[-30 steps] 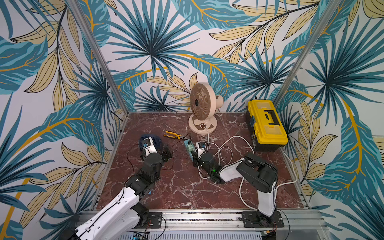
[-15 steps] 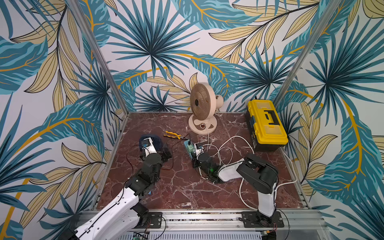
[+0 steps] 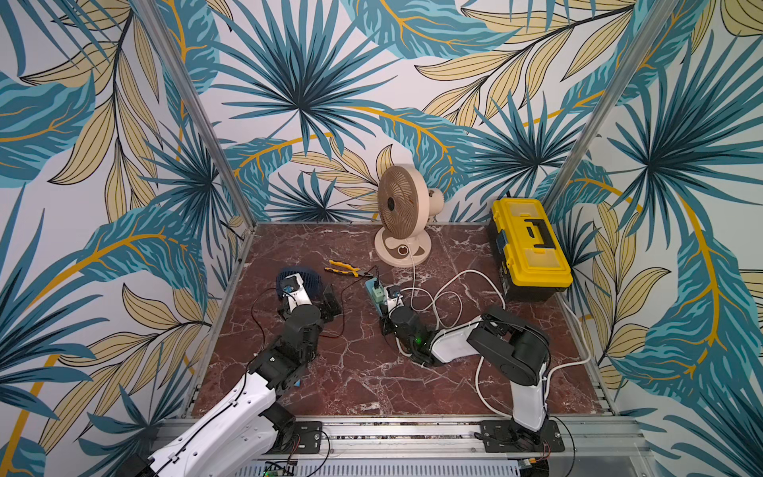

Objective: Plug the desk fan into the power strip
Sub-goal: Insert the plug into the socket.

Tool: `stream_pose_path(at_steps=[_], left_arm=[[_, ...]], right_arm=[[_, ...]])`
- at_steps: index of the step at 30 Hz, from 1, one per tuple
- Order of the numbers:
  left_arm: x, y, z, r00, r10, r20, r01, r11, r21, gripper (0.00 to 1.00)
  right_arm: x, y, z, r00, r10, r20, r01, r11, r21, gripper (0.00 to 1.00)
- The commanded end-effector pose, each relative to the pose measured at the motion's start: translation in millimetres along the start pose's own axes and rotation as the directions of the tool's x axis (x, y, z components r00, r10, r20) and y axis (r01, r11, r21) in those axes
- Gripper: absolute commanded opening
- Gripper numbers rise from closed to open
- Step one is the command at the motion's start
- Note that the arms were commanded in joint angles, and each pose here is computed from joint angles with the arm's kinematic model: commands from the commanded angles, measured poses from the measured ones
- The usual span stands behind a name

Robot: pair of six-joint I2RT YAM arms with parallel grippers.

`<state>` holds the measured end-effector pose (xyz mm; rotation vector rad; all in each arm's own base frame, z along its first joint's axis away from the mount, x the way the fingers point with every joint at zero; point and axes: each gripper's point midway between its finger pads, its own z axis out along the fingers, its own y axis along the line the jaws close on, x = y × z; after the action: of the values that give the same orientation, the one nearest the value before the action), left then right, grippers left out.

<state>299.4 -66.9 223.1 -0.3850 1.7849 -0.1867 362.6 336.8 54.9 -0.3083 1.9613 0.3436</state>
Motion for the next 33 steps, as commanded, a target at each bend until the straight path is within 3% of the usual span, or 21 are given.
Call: stream_pose_path(at_steps=[1, 4, 13, 33], left_arm=[[3, 7, -1, 1.000, 0.009, 0.011, -0.009, 1.000, -0.019, 1.00], [3, 7, -1, 1.000, 0.009, 0.011, -0.009, 1.000, -0.019, 1.00], [3, 7, 0, 1.000, 0.013, 0.011, -0.013, 1.000, -0.021, 1.00], [-1, 4, -5, 1.000, 0.001, 0.016, -0.001, 1.000, 0.010, 1.00]], right_arm=[[122, -33, -16, 0.906, -0.180, -0.383, 0.210, 0.977, 0.037, 0.00], [116, -31, -16, 0.908, -0.179, -0.379, 0.207, 0.978, 0.034, 0.00], [78, -10, -16, 0.913, -0.187, -0.363, 0.198, 0.980, -0.007, 0.25], [15, 23, -31, 0.942, -0.099, -0.321, 0.071, 0.993, -0.095, 0.45]])
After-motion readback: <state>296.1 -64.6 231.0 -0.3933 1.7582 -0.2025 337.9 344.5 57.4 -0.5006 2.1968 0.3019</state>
